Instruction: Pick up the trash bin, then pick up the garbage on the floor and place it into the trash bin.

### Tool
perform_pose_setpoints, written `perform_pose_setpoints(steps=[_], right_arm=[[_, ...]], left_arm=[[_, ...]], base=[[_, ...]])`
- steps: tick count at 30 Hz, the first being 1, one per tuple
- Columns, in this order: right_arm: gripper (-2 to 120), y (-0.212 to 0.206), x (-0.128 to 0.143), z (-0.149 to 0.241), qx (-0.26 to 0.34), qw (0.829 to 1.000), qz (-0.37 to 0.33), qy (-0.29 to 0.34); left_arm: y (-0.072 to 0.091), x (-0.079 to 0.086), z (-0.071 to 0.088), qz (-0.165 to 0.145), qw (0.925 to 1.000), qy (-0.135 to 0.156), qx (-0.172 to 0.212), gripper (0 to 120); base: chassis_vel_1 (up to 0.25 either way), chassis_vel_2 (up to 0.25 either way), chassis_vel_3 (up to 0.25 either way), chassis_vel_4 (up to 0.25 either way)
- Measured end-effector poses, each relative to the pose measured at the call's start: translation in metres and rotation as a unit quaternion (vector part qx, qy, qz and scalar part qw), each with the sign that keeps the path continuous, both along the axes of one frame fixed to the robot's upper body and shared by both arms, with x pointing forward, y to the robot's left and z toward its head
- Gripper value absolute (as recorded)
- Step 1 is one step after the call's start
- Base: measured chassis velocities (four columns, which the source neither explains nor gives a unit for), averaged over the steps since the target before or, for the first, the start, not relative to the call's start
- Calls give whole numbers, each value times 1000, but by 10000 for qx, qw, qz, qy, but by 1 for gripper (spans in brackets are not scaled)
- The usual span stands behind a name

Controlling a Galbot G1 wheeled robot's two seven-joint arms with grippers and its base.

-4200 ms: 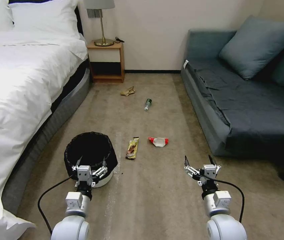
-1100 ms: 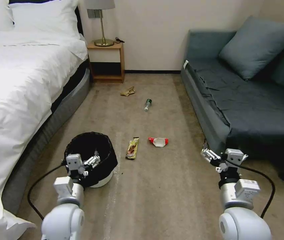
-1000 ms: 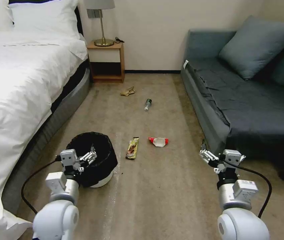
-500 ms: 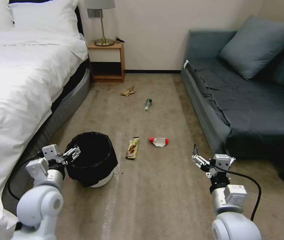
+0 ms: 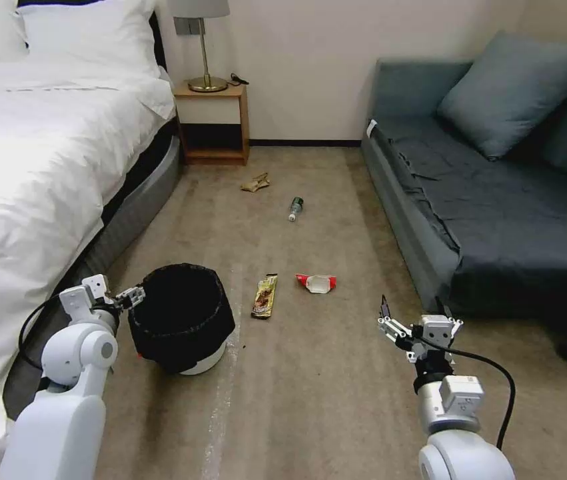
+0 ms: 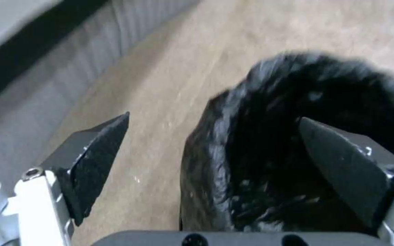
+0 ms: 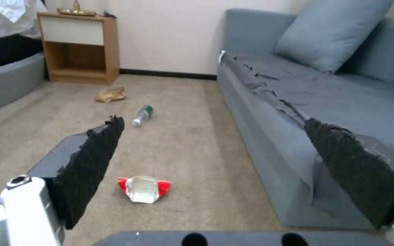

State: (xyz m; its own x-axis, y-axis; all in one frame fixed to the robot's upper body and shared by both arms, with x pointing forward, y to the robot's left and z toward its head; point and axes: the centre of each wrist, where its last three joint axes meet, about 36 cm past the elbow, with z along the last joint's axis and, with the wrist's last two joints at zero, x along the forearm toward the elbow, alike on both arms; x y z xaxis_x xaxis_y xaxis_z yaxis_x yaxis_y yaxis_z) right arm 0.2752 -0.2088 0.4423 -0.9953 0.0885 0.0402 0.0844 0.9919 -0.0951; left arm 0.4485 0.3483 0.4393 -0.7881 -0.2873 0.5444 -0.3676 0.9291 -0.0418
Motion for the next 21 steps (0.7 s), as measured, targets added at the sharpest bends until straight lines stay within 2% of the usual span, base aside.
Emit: perform_pose_setpoints(steps=[1,5,13,17,18,20,21], right_arm=[[100,0,0,0,0,10000,0,0],[100,0,0,1,11,10000,-19,-25],[100,1,1,2,21,10000,-33,-66],[100,2,1,0,13,9999,-44,-94],[100,2,1,0,13,9999,-44,-94],[100,1,2,0,11,9999,-49,-105],[100,1,2,0,11,9999,-49,-105]], left_arm=[[0,0,0,0,10000,0,0,100],[5,15,-23,1,9992,369,-163,100],[6,27,-35,-25,9979,581,-302,99],[7,32,-39,-29,9971,636,-427,85],[7,32,-39,-29,9971,636,-427,85],[7,34,-43,-22,9966,684,-457,75],[7,34,-43,-22,9966,684,-457,75]], base=[[0,0,0,0],[0,0,0,0],[0,0,0,0],[0,0,0,0],[0,0,0,0],[0,0,0,0],[0,0,0,0]])
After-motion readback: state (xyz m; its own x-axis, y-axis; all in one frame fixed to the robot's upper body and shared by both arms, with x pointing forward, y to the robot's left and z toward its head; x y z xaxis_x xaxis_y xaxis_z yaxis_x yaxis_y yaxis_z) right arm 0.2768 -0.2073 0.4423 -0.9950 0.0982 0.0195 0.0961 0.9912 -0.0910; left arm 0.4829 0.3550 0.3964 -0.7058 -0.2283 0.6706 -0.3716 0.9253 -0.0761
